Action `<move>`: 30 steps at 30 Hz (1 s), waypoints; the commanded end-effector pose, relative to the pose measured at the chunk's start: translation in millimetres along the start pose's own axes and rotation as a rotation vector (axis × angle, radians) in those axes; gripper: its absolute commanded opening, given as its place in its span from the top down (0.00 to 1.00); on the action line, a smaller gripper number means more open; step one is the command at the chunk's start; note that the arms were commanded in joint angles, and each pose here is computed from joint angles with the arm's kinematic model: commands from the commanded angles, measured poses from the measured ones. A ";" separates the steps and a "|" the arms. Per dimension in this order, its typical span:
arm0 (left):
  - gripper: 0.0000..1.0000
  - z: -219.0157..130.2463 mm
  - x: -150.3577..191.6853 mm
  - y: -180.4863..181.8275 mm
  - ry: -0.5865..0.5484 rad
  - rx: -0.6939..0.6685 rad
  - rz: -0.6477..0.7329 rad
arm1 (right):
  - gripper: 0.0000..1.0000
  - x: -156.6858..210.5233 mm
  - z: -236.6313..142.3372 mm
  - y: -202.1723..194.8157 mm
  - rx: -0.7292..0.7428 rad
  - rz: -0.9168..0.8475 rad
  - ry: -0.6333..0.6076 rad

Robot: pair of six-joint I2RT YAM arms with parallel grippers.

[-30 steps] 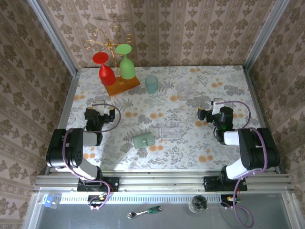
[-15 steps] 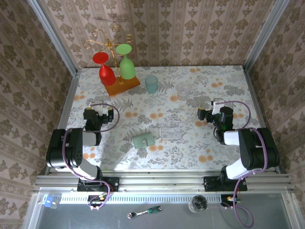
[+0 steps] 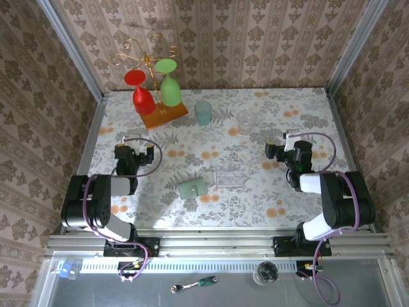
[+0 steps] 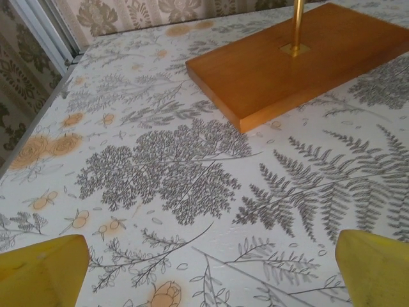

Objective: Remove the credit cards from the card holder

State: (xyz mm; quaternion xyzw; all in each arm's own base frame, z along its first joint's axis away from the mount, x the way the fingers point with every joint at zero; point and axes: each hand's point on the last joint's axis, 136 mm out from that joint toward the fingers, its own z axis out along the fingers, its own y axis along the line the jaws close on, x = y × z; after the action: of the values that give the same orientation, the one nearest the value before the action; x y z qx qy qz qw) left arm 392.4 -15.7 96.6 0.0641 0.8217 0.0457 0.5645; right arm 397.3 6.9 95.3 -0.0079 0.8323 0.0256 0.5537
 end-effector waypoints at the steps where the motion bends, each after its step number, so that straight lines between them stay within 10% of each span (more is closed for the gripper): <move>1: 0.00 -5.2 -27.4 1.8 -0.033 -0.039 0.052 | 0.00 -20.8 -4.9 -3.1 0.032 0.012 -0.008; 30: 0.00 -112.2 -99.3 -23.9 0.191 0.154 -0.156 | 0.14 -36.9 -90.1 97.4 -0.132 0.217 0.303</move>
State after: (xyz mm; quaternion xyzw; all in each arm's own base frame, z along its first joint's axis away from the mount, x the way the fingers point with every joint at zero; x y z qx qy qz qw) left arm 334.3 -54.9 226.4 0.0459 0.8642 -0.0372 0.4997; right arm 333.3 99.7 165.7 0.0139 0.8940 0.1353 0.4269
